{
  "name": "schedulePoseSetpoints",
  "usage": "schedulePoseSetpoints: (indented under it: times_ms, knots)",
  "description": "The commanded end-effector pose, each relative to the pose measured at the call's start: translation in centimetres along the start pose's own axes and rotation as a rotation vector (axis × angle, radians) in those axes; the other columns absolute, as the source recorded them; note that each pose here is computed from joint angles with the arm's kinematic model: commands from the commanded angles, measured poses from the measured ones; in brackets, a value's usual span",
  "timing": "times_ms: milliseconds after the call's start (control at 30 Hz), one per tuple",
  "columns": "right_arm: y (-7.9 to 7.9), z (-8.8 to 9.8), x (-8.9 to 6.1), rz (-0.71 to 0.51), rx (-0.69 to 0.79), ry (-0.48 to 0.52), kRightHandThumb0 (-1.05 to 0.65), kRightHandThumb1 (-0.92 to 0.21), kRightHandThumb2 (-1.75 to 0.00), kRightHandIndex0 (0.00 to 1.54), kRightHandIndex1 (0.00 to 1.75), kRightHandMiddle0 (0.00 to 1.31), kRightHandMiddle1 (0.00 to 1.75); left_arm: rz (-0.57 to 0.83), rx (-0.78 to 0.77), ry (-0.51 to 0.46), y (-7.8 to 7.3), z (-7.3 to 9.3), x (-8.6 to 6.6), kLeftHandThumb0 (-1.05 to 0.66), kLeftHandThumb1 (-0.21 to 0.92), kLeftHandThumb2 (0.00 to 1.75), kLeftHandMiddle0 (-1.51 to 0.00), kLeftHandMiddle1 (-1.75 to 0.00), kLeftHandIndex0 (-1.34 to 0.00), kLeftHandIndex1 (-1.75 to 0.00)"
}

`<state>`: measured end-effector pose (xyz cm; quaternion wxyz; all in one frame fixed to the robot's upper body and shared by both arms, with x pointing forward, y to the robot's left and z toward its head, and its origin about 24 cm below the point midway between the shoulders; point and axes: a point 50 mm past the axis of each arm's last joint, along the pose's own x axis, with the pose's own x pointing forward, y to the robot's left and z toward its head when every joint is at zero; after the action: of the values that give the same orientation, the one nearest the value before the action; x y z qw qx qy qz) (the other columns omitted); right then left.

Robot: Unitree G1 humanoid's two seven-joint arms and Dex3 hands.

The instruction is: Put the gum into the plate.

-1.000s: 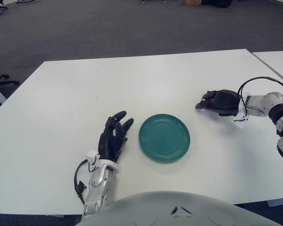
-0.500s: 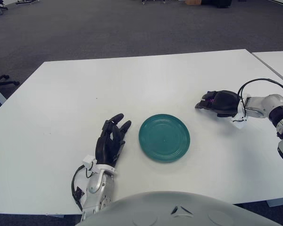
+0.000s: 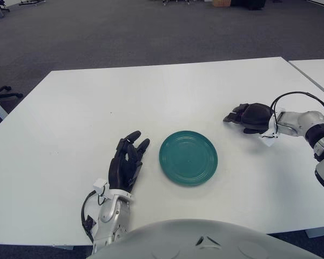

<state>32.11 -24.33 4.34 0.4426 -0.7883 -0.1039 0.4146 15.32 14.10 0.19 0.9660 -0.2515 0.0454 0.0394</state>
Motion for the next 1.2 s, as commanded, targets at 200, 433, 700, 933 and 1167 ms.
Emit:
schedulePoseSetpoints:
  times_ms: [200,433,700,933,1167]
  knots:
    - [2.1,1.3,0.7,0.059,-0.028,-0.013,-0.48,-0.81,-0.48,0.40,0.44,0.00,0.79,0.013,-0.002,0.042,0.7,-0.2,-0.3,-0.75,0.92,0.72,-0.47,-0.52,-0.20,-1.10]
    - [2.4,1.4,0.6,0.013,-0.048,-0.018,-0.45,-0.76,-0.55,0.26,0.89,0.00,0.85,0.019,0.003,0.044,1.1,0.1,-0.6,-0.74,0.92,0.72,-0.45,-0.51,-0.21,-1.10]
    - [2.4,1.4,0.6,-0.004,-0.047,-0.017,-0.42,-0.70,-0.62,0.20,1.06,0.00,0.92,0.022,0.006,0.040,1.7,0.6,-1.0,-0.72,0.92,0.69,-0.45,-0.51,-0.21,-1.11]
    - [3.0,1.1,0.3,0.024,-0.056,0.015,-0.43,-0.67,-0.64,0.18,1.10,0.00,0.91,0.022,0.012,0.051,2.0,0.7,-1.2,-0.73,0.92,0.70,-0.44,-0.50,-0.20,-1.10]
    - [3.2,1.0,0.3,0.037,-0.040,0.024,-0.45,-0.65,-0.63,0.15,1.10,0.00,0.80,0.032,0.046,0.065,2.4,1.0,-1.2,-0.74,0.92,0.71,-0.43,-0.50,-0.18,-1.10]
